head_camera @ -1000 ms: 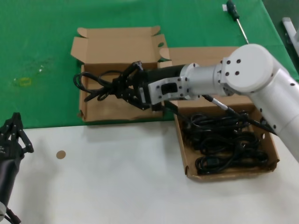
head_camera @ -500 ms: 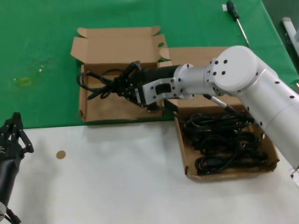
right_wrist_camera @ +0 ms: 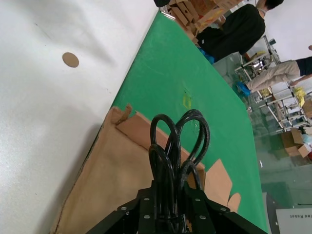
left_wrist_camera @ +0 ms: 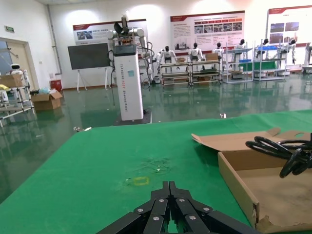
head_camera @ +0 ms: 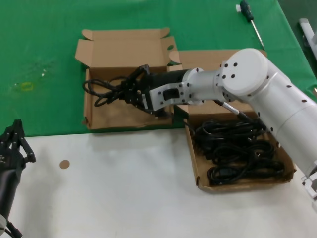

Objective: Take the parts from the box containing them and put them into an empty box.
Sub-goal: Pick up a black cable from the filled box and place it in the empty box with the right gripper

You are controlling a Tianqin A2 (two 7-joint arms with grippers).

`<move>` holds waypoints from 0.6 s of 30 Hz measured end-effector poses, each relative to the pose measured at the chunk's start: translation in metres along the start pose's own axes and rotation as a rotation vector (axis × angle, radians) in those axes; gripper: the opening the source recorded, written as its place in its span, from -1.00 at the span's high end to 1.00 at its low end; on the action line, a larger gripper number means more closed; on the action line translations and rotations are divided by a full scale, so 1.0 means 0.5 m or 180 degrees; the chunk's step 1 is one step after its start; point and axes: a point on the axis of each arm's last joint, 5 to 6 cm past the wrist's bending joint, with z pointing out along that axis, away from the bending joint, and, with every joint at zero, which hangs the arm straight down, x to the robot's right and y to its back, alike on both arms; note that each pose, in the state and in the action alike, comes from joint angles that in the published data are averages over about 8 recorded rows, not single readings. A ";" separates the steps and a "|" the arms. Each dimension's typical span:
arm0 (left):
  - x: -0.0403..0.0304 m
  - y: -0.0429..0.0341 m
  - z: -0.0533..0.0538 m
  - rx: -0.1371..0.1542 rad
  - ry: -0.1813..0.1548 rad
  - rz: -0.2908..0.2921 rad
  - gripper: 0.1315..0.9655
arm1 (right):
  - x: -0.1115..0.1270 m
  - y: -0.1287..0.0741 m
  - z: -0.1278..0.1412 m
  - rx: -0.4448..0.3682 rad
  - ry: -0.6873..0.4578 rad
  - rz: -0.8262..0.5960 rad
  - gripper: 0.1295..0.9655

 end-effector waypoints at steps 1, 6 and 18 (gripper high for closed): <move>0.000 0.000 0.000 0.0000 0.0000 0.0000 0.95 | -0.001 -0.001 0.001 0.0004 -0.0003 0.0004 0.74; 0.000 0.000 0.000 0.0000 0.0000 0.0000 0.95 | -0.003 -0.006 0.003 0.0031 -0.0018 0.0025 0.72; 0.000 0.000 0.000 0.0000 0.0000 0.0000 0.95 | -0.001 -0.002 0.004 0.0019 -0.0022 0.0004 0.34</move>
